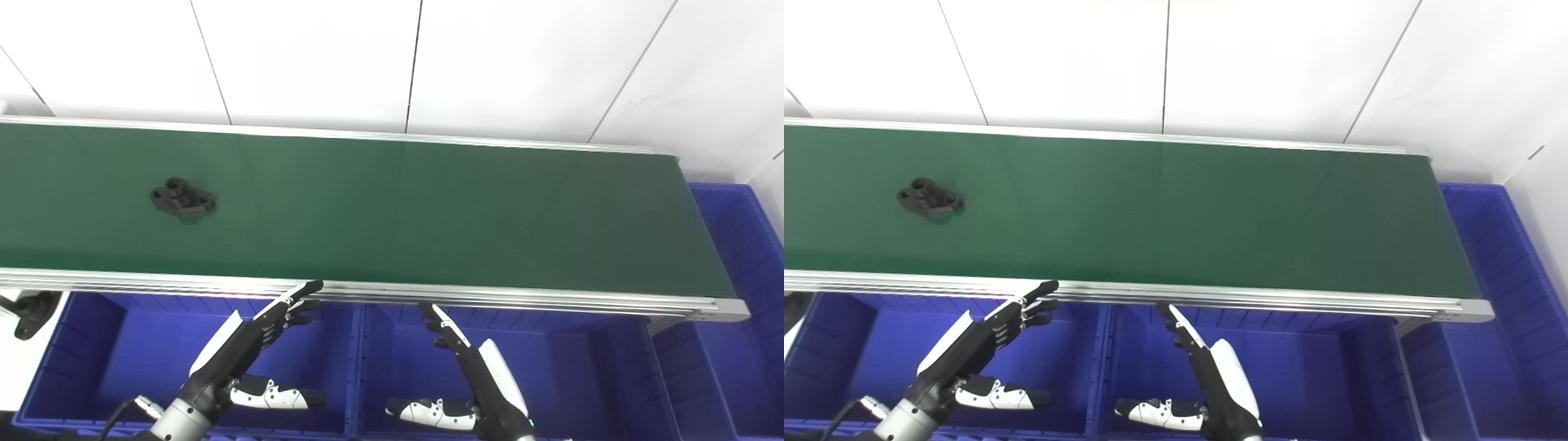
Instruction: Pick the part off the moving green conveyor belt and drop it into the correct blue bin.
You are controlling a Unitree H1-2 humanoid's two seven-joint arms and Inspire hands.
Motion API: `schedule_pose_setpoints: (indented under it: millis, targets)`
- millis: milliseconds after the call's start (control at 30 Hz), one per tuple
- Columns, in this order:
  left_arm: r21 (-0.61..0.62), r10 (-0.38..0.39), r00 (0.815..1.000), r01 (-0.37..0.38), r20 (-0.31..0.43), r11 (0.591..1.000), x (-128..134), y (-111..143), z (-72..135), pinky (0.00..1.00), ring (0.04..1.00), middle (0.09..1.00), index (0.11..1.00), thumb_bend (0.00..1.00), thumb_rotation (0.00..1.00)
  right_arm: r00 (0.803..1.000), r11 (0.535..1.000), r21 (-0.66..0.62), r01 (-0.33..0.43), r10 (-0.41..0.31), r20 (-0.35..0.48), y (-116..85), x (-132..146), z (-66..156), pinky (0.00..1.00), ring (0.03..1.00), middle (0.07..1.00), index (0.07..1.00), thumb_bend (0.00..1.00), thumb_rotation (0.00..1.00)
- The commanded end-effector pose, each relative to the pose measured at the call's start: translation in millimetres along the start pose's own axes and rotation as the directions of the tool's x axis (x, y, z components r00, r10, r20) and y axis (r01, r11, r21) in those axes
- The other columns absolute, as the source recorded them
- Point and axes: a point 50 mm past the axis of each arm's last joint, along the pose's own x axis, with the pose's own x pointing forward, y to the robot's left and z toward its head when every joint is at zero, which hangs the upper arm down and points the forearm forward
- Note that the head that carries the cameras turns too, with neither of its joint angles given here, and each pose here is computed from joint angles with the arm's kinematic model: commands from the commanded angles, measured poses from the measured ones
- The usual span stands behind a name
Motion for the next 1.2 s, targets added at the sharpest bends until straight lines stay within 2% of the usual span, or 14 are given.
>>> schedule_pose_setpoints:
  millis: [0,133,367,567,867,967,1167]
  targets:
    - [0.008,0.021,0.998,-0.022,0.054,1.0,3,2,6,0.84,0.891,0.953,0.904,0.78,0.19,0.996,1.0,0.007,0.025,-0.026,0.084,-3,2,8,0.83,0.892,0.926,0.939,0.76,0.33]
    - [0.018,0.031,0.997,-0.032,0.064,0.999,3,2,3,0.83,0.871,0.937,0.891,0.78,0.22,0.996,1.0,0.008,0.03,-0.03,0.089,-2,3,7,0.83,0.891,0.922,0.936,0.76,0.33]
    - [0.013,0.045,0.996,-0.046,0.072,0.999,6,3,1,0.82,0.861,0.923,0.885,0.77,0.22,0.994,0.998,0.046,0.043,-0.048,0.1,-3,8,6,0.81,0.876,0.911,0.932,0.76,0.33]
    - [0.008,0.052,0.995,-0.053,0.082,0.999,6,3,-3,0.81,0.856,0.92,0.885,0.76,0.21,0.987,0.995,0.068,0.072,-0.081,0.14,-8,12,9,0.82,0.877,0.902,0.929,0.77,0.36]
    - [-0.003,0.068,0.994,-0.068,0.087,0.998,9,2,-6,0.81,0.847,0.906,0.872,0.77,0.21,0.95,0.984,0.129,0.12,-0.151,0.272,-28,9,41,0.87,0.896,0.918,0.933,0.77,0.39]
    - [-0.007,0.071,0.994,-0.071,0.079,0.997,9,2,-5,0.81,0.845,0.9,0.872,0.78,0.22,0.93,0.987,0.091,0.135,-0.157,0.331,-42,17,63,0.87,0.898,0.921,0.937,0.76,0.4]
    - [0.002,0.08,0.993,-0.08,0.084,0.997,11,-5,-10,0.75,0.819,0.88,0.845,0.79,0.22,0.909,0.987,0.036,0.156,-0.158,0.385,-60,36,81,0.84,0.876,0.888,0.916,0.76,0.36]
